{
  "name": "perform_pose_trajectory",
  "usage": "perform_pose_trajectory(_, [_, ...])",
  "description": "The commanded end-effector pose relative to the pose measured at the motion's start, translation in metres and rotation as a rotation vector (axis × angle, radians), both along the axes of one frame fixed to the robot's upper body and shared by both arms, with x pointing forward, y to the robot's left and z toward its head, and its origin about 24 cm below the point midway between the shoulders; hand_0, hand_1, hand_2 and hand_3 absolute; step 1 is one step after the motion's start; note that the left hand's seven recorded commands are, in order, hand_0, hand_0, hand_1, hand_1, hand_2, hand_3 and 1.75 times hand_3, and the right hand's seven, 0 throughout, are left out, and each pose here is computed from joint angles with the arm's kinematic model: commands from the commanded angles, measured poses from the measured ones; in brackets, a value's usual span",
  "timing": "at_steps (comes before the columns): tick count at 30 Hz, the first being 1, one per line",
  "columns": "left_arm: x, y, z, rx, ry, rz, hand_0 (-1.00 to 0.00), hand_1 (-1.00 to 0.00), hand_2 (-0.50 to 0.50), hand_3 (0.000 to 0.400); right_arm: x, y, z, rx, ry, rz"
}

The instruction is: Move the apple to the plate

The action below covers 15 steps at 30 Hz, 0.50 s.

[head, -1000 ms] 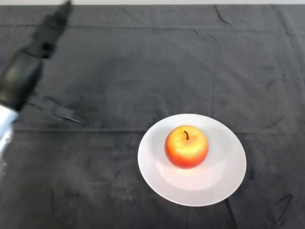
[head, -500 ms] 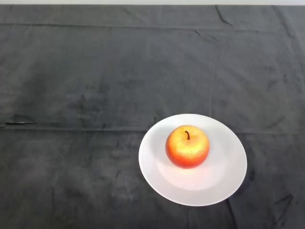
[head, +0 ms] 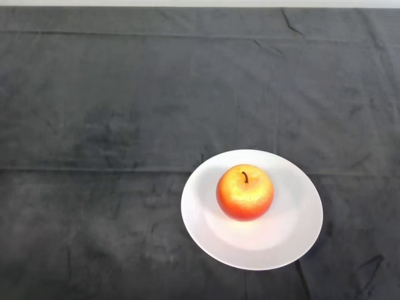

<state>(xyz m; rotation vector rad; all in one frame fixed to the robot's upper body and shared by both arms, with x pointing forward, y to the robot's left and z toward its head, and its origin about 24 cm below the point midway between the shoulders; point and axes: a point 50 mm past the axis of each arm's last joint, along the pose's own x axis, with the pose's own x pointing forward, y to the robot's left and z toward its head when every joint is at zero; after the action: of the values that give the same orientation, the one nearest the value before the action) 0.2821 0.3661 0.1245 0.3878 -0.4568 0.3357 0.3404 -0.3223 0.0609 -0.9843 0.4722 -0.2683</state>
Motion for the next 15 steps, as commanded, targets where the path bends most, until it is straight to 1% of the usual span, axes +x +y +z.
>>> perform_pose_trajectory(1, [-0.019,0.026,0.008,0.019,-0.011,0.101,0.0,0.0,0.0,0.0,-0.001,-0.0025,0.0006,0.008,-0.001,-0.0123])
perform_pose_trajectory(11, [-0.042,0.047,0.003,-0.015,-0.018,0.219,0.0,0.0,0.0,0.0,-0.0009,-0.0025,0.0006,0.007,-0.001,-0.0122])
perform_pose_trajectory(15, [-0.048,0.054,0.001,-0.035,-0.02,0.262,0.0,0.0,0.0,0.0,-0.0009,-0.0026,0.0006,0.007,-0.001,-0.0122])
